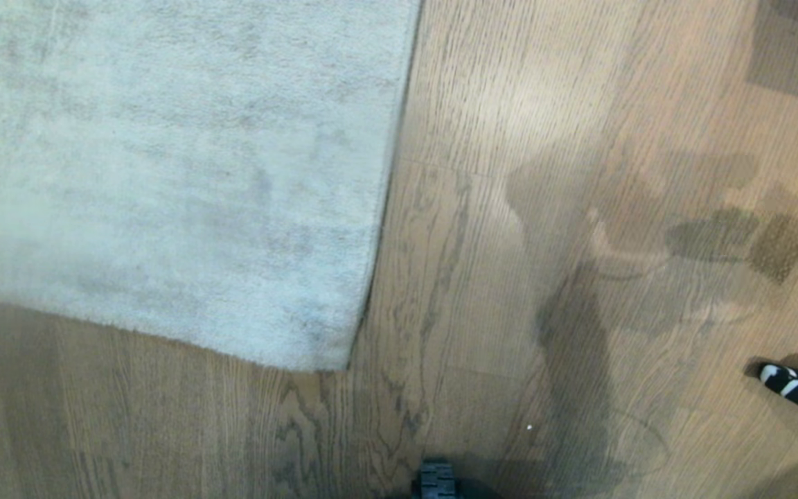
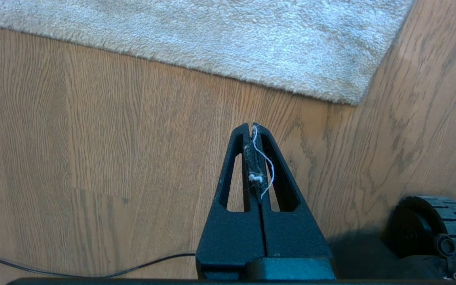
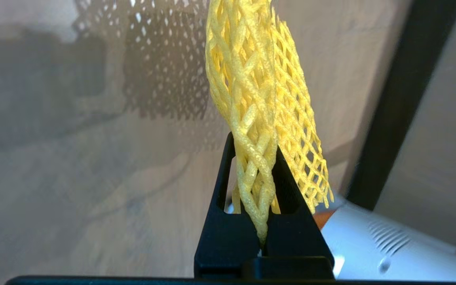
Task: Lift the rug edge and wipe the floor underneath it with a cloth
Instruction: Place the foam protection net on the floor
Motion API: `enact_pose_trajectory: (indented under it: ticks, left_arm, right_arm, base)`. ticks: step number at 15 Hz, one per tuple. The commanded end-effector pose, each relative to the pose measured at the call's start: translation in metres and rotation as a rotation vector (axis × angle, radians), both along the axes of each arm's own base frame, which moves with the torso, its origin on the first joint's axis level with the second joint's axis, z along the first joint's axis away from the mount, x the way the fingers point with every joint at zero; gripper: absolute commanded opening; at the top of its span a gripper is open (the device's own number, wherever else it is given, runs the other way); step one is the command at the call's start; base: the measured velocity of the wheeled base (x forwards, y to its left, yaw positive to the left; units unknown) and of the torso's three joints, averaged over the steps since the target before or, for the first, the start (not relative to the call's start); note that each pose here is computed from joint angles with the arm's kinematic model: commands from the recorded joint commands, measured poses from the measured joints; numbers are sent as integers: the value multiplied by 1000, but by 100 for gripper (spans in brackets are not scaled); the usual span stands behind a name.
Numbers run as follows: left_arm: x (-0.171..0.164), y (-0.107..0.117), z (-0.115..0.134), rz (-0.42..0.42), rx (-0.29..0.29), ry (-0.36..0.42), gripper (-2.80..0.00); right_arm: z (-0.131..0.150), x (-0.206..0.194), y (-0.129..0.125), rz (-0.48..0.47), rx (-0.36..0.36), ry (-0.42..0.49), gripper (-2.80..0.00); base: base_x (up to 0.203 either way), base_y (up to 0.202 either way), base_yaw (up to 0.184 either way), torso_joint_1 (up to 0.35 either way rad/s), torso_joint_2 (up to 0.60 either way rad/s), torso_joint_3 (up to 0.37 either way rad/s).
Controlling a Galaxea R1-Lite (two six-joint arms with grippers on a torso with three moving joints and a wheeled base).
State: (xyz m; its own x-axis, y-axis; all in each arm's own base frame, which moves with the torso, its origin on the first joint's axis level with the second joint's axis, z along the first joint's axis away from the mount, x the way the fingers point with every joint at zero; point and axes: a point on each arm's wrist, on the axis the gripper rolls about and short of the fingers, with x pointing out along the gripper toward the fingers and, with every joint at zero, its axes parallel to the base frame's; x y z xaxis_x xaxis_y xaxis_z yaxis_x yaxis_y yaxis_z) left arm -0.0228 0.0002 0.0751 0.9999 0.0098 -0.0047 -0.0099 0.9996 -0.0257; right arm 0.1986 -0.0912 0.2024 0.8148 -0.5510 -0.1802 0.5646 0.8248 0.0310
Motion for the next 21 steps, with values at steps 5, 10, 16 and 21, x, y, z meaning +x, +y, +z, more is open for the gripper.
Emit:
enact_pose_trajectory:
  ticks: [5,10,16,21]
  left_arm:
    - [0,0,0,1,0,0,-280]
    - [0,0,0,1,0,0,-280]
    - [0,0,0,1,0,0,-280]
    - [0,0,0,1,0,0,-280]
  right_arm:
    - [-21,33,-46,-102,-18,46,-280]
    - [-20,43,-79,-173,-51,33,-280]
    - [-22,41,-91,-207,-48,41,-280]
    - [-42,51,-99,-195,-10,89,-280]
  base:
    - [0,0,0,0,0,0]
    - [0,0,0,0,0,0]
    - [0,0,0,0,0,0]
    - [0,0,0,0,0,0]
